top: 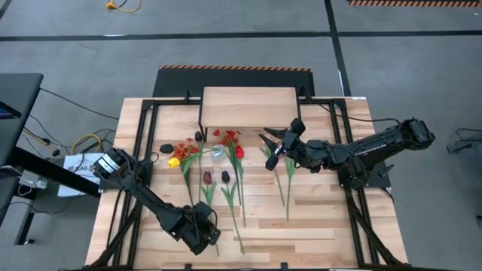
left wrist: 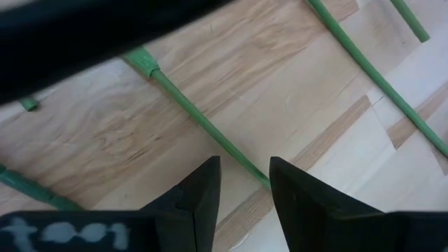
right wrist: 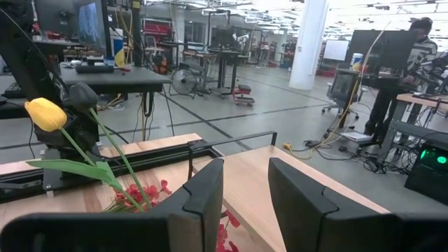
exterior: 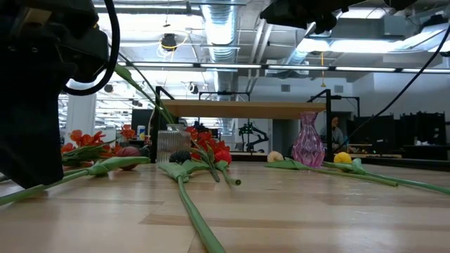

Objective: Pick and place flowers into a vace then onto a shelf
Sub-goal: Put the dark red flower into the transparent vase

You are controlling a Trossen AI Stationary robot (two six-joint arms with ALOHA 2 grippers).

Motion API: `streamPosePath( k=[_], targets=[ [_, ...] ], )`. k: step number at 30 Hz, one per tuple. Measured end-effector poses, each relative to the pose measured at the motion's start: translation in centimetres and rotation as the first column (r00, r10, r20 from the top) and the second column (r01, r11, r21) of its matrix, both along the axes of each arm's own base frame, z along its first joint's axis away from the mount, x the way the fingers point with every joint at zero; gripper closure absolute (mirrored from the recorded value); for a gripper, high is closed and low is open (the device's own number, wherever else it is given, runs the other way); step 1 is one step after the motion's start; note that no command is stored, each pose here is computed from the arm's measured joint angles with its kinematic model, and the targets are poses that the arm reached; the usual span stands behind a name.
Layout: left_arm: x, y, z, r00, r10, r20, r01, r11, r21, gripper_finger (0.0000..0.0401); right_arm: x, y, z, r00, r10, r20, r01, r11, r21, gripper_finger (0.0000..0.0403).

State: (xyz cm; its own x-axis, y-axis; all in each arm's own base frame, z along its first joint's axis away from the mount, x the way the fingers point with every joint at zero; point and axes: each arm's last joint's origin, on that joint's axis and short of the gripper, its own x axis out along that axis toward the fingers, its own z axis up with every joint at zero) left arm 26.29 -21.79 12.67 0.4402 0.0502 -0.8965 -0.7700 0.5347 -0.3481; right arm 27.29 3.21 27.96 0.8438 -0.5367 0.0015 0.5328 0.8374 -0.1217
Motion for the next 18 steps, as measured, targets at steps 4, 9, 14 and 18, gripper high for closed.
streamPosePath(
  k=[4, 9, 14, 18],
  targets=[
    [-0.04, 0.0, -0.05, 1.0, 0.002, -0.007, -0.002, 1.0, -0.004, 0.0295, 0.0, 0.0, 0.0, 1.0, 0.0, 0.0, 0.0, 1.0, 0.0, 0.0294],
    [-0.25, -0.13, -0.12, 1.0, 0.008, -0.013, -0.008, 1.0, -0.006, 0.0329, 0.0, 0.0, 0.0, 1.0, 0.0, 0.0, 0.0, 1.0, 0.0, 0.0294],
    [-0.43, -0.29, -0.16, 1.0, 0.013, -0.015, -0.013, 1.0, -0.008, 0.0347, 0.0, 0.01, 0.0, 1.0, 0.0, 0.0, 0.0, 1.0, 0.0, 0.0294],
    [-0.49, -0.36, -0.18, 1.0, 0.01, -0.015, -0.01, 1.0, -0.008, 0.035, 0.0, 0.0, 0.0, 1.0, 0.0, 0.0, 0.0, 1.0, 0.0, 0.0294]
  ],
)
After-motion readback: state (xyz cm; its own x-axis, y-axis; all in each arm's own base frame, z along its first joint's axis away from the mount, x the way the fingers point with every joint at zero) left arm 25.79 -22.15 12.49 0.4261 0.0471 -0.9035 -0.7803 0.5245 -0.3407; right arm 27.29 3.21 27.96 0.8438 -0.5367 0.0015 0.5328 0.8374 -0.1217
